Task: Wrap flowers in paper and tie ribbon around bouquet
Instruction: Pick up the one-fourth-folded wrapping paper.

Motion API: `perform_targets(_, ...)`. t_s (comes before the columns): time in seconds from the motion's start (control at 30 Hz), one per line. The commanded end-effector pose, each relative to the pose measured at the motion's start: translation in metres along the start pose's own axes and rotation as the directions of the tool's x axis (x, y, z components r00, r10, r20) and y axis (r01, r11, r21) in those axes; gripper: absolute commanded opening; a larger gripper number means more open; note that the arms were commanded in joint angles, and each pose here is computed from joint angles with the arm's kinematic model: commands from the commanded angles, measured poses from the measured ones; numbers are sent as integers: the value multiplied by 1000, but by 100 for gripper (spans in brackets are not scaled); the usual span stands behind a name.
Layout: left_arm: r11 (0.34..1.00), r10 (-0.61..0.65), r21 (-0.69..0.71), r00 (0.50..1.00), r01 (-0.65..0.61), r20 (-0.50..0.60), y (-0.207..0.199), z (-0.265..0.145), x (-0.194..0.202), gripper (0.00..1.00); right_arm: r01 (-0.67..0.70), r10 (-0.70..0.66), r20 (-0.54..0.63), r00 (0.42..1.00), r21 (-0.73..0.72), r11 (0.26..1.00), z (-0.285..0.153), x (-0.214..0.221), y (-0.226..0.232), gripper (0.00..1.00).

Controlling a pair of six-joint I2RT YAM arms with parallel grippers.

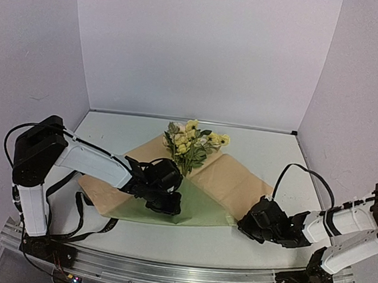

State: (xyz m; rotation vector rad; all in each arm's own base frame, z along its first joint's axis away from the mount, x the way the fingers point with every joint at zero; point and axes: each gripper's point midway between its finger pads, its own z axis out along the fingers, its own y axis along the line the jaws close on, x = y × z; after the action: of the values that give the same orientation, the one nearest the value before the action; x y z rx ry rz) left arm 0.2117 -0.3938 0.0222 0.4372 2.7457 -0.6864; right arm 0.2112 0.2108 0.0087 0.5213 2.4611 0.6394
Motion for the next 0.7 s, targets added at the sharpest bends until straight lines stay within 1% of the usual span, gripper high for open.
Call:
perform_targets(0.0, 996, 44, 78, 997, -49, 56, -28, -10, -24, 24, 52, -52, 46, 998, -3, 999, -7, -10, -1, 3)
perform_targets(0.07, 994, 59, 93, 996, -65, 69, -33, -14, -27, 26, 67, -66, 56, 996, -13, 998, -9, -13, 2, 0)
perform_targets(0.23, 979, 127, 147, 987, -141, 99, -56, -24, -33, 27, 99, -96, 71, 993, -40, 994, -15, -17, 9, 0)
perform_targets(0.33, 962, 184, 185, 978, -199, 97, -73, -21, -30, 24, 109, -106, 75, 992, -45, 993, -18, -19, 11, 0)
perform_targets(0.5, 929, 267, 252, 962, -272, 55, -97, -6, -16, 19, 138, -135, 84, 987, -39, 990, -26, -22, 9, 0)
perform_targets(0.6, 918, 299, 265, 954, -294, 25, -105, 6, -7, 15, 154, -151, 93, 984, -31, 988, -31, -24, 5, 0)
perform_targets(0.67, 921, 298, 262, 954, -290, 7, -105, 15, -4, 13, 161, -158, 102, 982, -28, 987, -35, -26, 2, 0)
